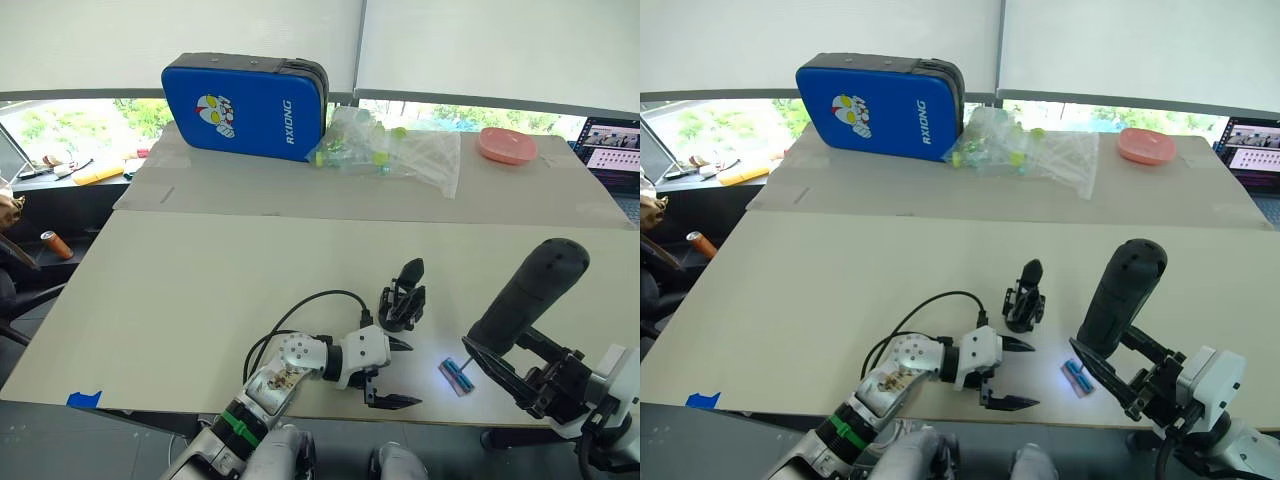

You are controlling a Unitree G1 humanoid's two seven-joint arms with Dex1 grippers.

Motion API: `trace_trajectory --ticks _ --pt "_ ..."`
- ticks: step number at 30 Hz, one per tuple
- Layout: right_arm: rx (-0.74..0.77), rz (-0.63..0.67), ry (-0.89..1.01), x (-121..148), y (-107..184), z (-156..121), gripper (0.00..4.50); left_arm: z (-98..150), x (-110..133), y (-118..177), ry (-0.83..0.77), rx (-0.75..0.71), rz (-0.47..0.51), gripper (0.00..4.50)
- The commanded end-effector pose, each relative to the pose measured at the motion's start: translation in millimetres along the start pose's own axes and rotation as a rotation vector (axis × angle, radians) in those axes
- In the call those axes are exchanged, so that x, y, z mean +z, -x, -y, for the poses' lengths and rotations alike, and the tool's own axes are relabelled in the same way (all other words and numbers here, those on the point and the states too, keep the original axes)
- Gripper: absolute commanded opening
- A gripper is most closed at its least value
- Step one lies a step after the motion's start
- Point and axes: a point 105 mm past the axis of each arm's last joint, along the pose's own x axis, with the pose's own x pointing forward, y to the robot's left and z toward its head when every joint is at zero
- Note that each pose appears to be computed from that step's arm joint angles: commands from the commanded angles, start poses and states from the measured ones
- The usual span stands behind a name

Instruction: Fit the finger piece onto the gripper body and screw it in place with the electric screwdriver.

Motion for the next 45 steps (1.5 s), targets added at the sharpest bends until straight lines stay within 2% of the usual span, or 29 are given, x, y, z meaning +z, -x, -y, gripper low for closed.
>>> trace_trajectory --ticks 1,32,45 --pt "0.006 0.021 0.024 8 1 0 1.94 8 -8 -5 0.037 -0.035 -0.016 4.47" --pt "0.023 0.058 0.065 32 4 3 1.94 2 -1 7 0.024 -0.019 0.032 4.47" --pt "0.051 0.093 0.087 50 -1 4 1.94 -4 11 23 0.025 -0.002 0.120 4.47"
